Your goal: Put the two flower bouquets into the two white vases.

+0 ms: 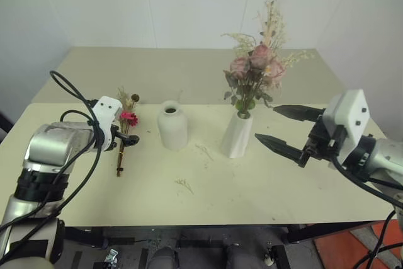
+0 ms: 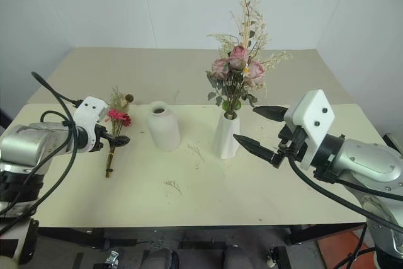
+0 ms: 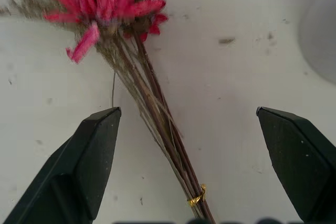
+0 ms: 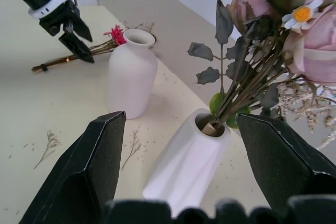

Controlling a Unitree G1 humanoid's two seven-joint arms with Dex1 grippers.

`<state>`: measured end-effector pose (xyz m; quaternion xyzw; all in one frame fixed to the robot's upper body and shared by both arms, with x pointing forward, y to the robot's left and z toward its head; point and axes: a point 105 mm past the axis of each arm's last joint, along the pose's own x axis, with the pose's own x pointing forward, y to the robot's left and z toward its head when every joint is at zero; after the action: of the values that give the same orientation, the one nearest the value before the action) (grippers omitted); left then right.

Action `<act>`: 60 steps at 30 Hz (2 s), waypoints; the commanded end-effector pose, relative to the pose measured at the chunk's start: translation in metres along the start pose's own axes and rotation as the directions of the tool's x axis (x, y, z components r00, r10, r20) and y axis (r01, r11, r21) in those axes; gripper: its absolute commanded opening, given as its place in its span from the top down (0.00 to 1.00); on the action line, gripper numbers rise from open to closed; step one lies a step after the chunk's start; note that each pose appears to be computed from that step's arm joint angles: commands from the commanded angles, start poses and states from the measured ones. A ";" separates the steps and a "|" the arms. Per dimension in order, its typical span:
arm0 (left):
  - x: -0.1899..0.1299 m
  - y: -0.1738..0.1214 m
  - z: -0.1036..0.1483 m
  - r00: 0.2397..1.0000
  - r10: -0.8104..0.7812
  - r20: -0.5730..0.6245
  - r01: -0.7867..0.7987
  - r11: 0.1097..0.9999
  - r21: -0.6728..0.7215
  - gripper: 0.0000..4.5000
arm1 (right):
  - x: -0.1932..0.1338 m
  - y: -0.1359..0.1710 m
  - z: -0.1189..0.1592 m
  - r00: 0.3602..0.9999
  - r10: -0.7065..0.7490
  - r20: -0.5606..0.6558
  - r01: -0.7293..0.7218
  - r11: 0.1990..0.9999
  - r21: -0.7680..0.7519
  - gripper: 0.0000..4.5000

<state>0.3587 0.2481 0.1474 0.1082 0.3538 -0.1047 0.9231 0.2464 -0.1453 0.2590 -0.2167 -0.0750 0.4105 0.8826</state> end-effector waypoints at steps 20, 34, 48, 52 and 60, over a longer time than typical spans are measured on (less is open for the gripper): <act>-0.006 0.027 -0.001 0.991 0.115 -0.069 -0.121 0.989 -0.090 0.99 | -0.005 0.005 0.010 0.999 0.006 0.032 -0.005 1.000 -0.027 0.12; -0.082 0.034 0.098 0.744 0.142 0.653 -0.099 0.990 -0.102 0.99 | -0.006 0.003 0.005 1.000 -0.020 0.016 0.020 1.000 -0.010 0.12; -0.136 -0.051 0.165 0.278 -0.418 0.865 0.354 0.882 0.313 0.99 | -0.004 0.007 0.000 0.999 -0.042 0.025 0.042 0.999 -0.004 0.12; -0.128 -0.060 0.163 0.260 -0.469 0.844 0.396 0.849 0.349 0.99 | -0.005 0.008 0.000 0.998 -0.049 0.027 0.049 0.999 -0.009 0.12; -0.107 -0.071 0.159 0.272 -0.501 0.822 0.443 0.823 0.356 0.99 | -0.006 0.010 0.002 0.997 -0.064 0.034 0.065 0.998 -0.015 0.12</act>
<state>0.3663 0.1508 0.3177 -0.0571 -0.1516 -0.4158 0.8949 0.2408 -0.1456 0.2444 -0.1991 -0.0647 0.3919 0.8959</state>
